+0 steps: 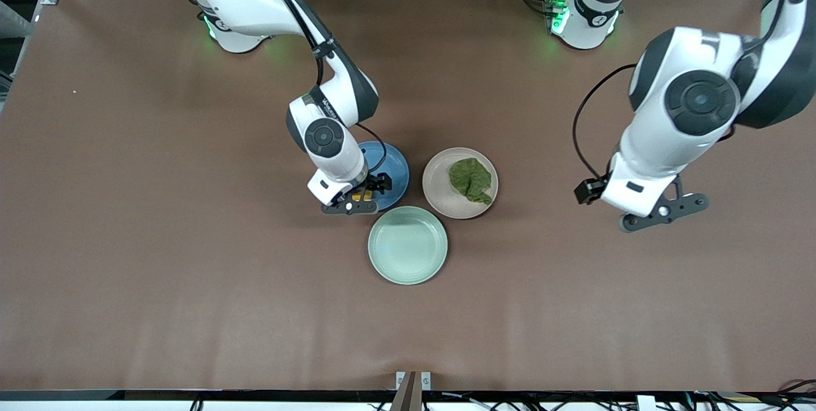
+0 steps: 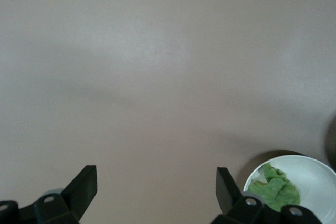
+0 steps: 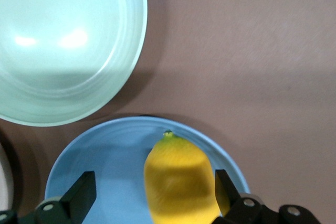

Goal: Place lemon and lettuce in plates

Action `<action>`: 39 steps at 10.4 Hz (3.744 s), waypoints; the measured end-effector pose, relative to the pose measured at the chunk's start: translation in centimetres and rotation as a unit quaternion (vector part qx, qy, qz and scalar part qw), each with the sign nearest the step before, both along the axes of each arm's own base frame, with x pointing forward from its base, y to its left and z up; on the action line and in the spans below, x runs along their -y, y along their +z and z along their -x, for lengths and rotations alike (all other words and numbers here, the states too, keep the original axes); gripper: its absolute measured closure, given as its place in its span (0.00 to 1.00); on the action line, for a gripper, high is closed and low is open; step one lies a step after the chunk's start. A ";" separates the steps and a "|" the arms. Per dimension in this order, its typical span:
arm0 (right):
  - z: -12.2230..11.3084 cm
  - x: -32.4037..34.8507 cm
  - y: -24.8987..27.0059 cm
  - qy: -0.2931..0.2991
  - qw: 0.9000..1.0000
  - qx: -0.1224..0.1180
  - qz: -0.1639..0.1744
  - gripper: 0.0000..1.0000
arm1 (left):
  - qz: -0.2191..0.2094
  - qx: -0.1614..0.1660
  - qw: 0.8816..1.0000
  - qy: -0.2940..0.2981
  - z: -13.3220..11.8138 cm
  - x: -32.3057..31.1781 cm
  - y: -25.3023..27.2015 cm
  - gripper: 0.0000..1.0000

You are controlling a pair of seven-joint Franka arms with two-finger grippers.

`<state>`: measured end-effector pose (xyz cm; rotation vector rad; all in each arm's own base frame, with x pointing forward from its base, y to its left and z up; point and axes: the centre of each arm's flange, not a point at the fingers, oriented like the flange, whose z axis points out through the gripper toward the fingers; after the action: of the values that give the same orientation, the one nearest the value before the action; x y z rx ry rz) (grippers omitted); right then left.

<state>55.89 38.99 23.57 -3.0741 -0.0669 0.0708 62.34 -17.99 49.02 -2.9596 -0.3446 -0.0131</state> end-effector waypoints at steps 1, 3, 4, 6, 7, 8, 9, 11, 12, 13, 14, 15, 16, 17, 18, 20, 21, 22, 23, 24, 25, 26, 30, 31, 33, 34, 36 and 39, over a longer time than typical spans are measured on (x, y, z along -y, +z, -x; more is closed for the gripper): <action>-1.0 0.9 0.9 0.011 1.000 -0.002 0.005 0.00 | 0.003 -0.003 1.000 -0.007 0.2 -0.6 0.8 0.00; -2.7 2.9 2.4 0.028 0.999 -0.001 0.017 0.00 | 0.018 -0.016 1.000 -0.011 1.3 -1.5 3.2 0.00; -3.5 4.3 3.3 0.039 0.999 0.001 0.023 0.00 | 0.023 -0.016 1.000 -0.012 2.2 -1.9 5.2 0.00; -5.6 8.5 5.6 0.065 0.997 0.003 0.031 0.00 | 0.024 -0.010 0.999 -0.023 3.7 -2.3 8.0 0.00; -6.5 11.1 7.0 0.083 0.996 0.002 0.034 0.00 | 0.024 -0.007 0.999 -0.024 3.9 -2.9 8.7 0.00; -7.3 13.9 8.5 0.103 0.994 -0.004 0.038 0.00 | 0.023 -0.011 0.999 -0.028 4.1 -3.5 9.0 0.00; -7.8 16.7 10.2 0.125 0.991 -0.008 0.040 0.00 | 0.022 -0.016 0.999 -0.029 4.2 -3.9 9.1 0.00; -8.6 22.6 14.5 0.150 0.988 -0.009 0.030 0.00 | 0.023 -0.011 0.999 -0.031 4.7 -3.9 10.0 0.00; -8.7 25.4 16.5 0.150 0.988 -0.007 0.025 0.00 | 0.023 -0.008 0.999 -0.036 4.9 -3.9 10.4 0.00; -8.5 27.7 18.2 0.142 0.990 -0.011 0.021 0.00 | 0.023 -0.008 0.999 -0.042 5.1 -4.5 10.8 0.00; -8.2 29.4 19.4 0.131 0.991 -0.016 0.020 0.00 | 0.025 -0.008 0.998 -0.048 5.2 -5.2 11.2 0.00; -8.0 30.9 20.5 0.121 0.992 -0.016 0.019 0.00 | 0.032 -0.008 0.998 -0.054 5.4 -5.8 11.5 0.00; -7.7 32.4 21.7 0.110 0.994 -0.016 0.016 0.00 | 0.039 -0.007 0.997 -0.060 5.7 -6.4 12.0 0.00; -7.2 33.9 23.2 0.099 0.995 -0.014 0.012 0.00 | 0.041 -0.007 0.997 -0.069 5.9 -6.7 12.4 0.00; -6.7 35.7 24.9 0.087 0.996 -0.008 0.007 0.00 | 0.042 -0.006 0.996 -0.078 6.0 -7.2 12.7 0.00; -5.1 39.5 28.0 0.059 0.998 0.003 -0.003 0.00 | 0.045 -0.001 0.995 -0.086 6.3 -8.6 13.5 0.00; -4.4 41.1 29.2 0.047 0.999 0.006 -0.007 0.00 | 0.055 0.002 0.995 -0.086 6.5 -8.9 14.0 0.00; -3.6 42.3 30.4 0.039 0.999 0.010 -0.010 0.00 | 0.065 0.005 0.994 -0.087 6.8 -9.3 14.5 0.00; -2.8 43.1 31.4 0.033 0.999 0.012 -0.014 0.00 | 0.069 0.007 0.993 -0.090 7.0 -9.7 14.9 0.00; -2.0 43.8 32.2 0.029 0.999 0.008 -0.018 0.00 | 0.070 0.008 0.993 -0.093 7.2 -9.9 15.3 0.00; -1.3 44.1 32.9 0.027 0.999 0.004 -0.021 0.00 | 0.070 0.007 0.993 -0.094 7.4 -9.8 15.4 0.00; -0.8 44.3 33.6 0.026 0.999 0.006 -0.023 0.00 | 0.070 0.006 0.993 -0.094 7.4 -9.8 15.4 0.00; 0.7 46.5 35.5 0.009 1.000 0.013 -0.027 0.00 | 0.070 0.004 0.993 -0.094 7.4 -9.8 15.2 0.00; 1.4 47.4 36.2 0.002 0.999 0.013 -0.029 0.00 | 0.070 0.004 0.993 -0.093 7.4 -9.9 15.2 0.00; 2.5 47.4 37.3 0.009 1.000 0.002 -0.009 0.00 | 0.070 0.002 0.993 -0.092 7.3 -10.0 15.0 0.00; 2.8 46.8 37.6 0.018 1.000 -0.007 0.000 0.00 | 0.070 0.000 0.993 -0.092 7.3 -9.9 14.8 0.00; 3.3 46.2 38.3 0.024 0.999 -0.024 0.002 0.00 | 0.070 -0.003 0.993 -0.092 7.2 -9.9 14.5 0.00; 3.4 46.2 39.4 0.025 0.999 -0.022 0.006 0.00 | 0.070 -0.004 0.992 -0.108 7.2 -10.1 14.5 0.00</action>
<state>52.44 -7.18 62.95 -3.0804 -0.1424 0.1411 55.17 -7.90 63.49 -3.1200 -0.0224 -0.0018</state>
